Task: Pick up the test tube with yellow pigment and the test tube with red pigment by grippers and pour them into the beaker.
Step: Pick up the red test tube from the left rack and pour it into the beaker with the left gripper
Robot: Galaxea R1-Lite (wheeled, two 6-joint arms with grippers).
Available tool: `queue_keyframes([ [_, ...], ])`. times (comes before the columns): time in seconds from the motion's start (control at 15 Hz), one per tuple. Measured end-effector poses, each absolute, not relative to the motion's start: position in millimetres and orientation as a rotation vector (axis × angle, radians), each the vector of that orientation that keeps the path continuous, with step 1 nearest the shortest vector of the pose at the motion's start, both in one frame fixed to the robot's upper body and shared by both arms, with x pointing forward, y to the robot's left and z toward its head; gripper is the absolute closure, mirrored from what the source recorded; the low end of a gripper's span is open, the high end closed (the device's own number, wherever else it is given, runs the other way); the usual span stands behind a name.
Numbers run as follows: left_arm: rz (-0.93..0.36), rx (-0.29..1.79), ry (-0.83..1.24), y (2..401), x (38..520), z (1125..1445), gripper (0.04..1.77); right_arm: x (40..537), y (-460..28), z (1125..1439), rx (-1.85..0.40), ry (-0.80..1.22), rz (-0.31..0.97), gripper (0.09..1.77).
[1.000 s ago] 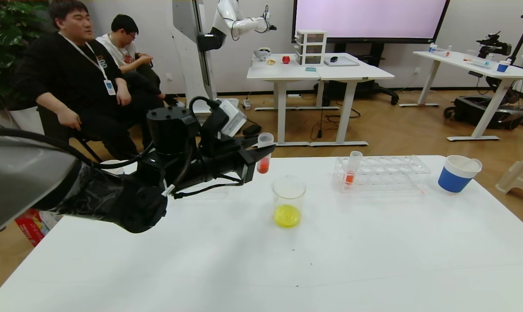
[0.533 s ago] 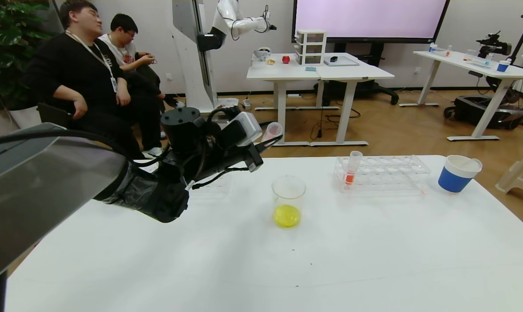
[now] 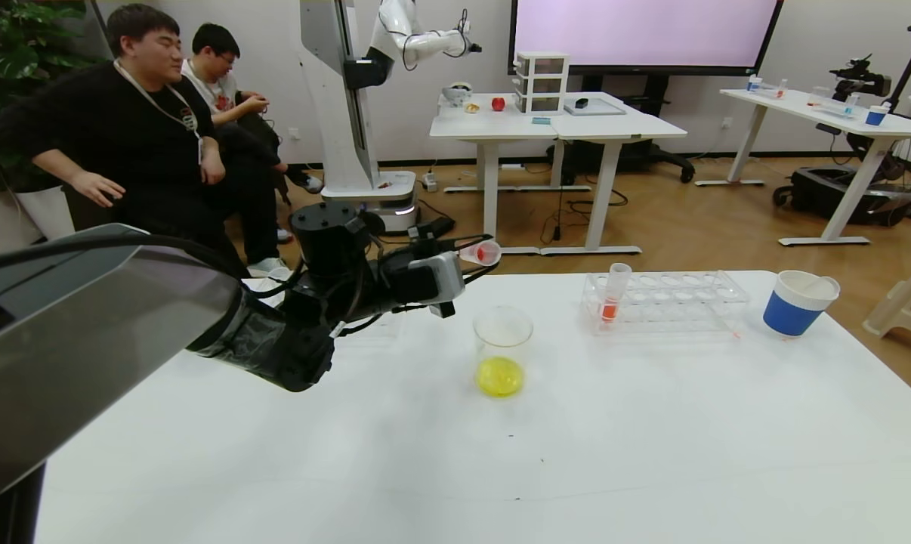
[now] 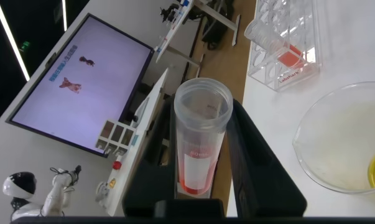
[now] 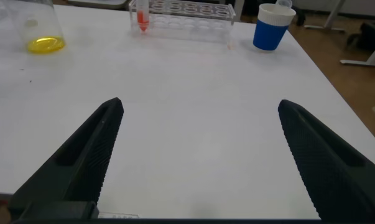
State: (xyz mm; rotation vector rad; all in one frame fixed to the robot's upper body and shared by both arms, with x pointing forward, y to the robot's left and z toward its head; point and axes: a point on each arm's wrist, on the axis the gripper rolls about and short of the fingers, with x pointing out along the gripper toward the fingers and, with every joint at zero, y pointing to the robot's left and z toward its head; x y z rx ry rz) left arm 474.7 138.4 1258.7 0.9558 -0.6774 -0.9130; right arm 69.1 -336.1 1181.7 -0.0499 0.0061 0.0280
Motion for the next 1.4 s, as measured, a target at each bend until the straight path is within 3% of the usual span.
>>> queue_keyframes([
  [0.73,-0.882,1.209,-0.833,122.0,482.2,1238.0,1.31,69.1,-336.1,1181.7,-0.05,0.006,0.027,0.12],
  [1.0,-0.934,1.294,-0.871,124.1,483.4,1229.2,1.31,69.1,-336.1,1181.7,-0.05,0.006,0.028,0.12],
  [1.4,-0.887,1.392,-0.933,129.5,488.3,1229.7,1.31,69.1,-336.1,1181.7,-0.05,0.006,0.028,0.12],
])
